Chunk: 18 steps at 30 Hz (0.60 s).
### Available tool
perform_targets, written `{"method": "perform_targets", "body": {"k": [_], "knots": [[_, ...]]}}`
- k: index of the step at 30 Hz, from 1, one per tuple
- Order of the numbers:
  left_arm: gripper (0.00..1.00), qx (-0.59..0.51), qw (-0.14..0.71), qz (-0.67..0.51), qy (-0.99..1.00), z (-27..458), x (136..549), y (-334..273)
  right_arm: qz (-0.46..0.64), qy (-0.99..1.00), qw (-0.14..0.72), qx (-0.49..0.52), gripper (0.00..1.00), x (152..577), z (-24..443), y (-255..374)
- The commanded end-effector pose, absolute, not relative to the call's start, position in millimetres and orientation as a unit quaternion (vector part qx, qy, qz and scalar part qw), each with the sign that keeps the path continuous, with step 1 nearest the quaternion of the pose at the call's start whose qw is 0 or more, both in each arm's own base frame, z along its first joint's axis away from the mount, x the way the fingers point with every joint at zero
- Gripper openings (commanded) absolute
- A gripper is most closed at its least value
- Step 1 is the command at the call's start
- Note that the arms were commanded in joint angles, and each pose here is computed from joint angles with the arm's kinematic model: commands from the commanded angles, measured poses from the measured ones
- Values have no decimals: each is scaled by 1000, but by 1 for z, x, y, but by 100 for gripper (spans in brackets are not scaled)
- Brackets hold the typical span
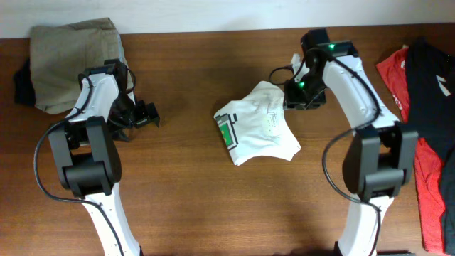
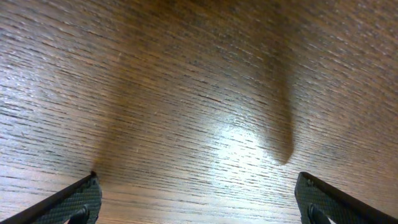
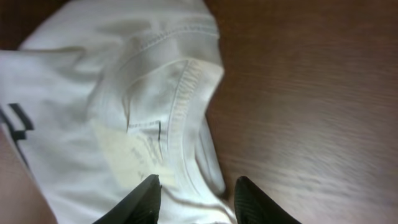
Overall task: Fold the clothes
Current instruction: 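Release the folded shirt and lift the right gripper away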
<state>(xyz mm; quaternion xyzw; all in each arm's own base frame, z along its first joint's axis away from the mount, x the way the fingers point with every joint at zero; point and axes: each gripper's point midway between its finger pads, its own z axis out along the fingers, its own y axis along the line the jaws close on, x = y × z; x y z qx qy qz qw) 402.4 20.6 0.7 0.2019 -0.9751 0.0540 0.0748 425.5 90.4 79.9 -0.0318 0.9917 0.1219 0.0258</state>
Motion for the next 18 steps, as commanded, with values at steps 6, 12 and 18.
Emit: {"method": "perform_targets", "body": {"k": [6, 12, 18], "knots": [[99, 206, 108, 62, -971, -24, 389, 16, 159, 986, -28, -41, 47, 418, 37, 104], [99, 206, 108, 62, -971, -24, 389, 16, 182, 982, -31, -35, 4, 412, 18, 112], [99, 206, 106, 62, -971, -24, 390, 16, 83, 996, 21, 3, 4, 443, 44, 80]]}}
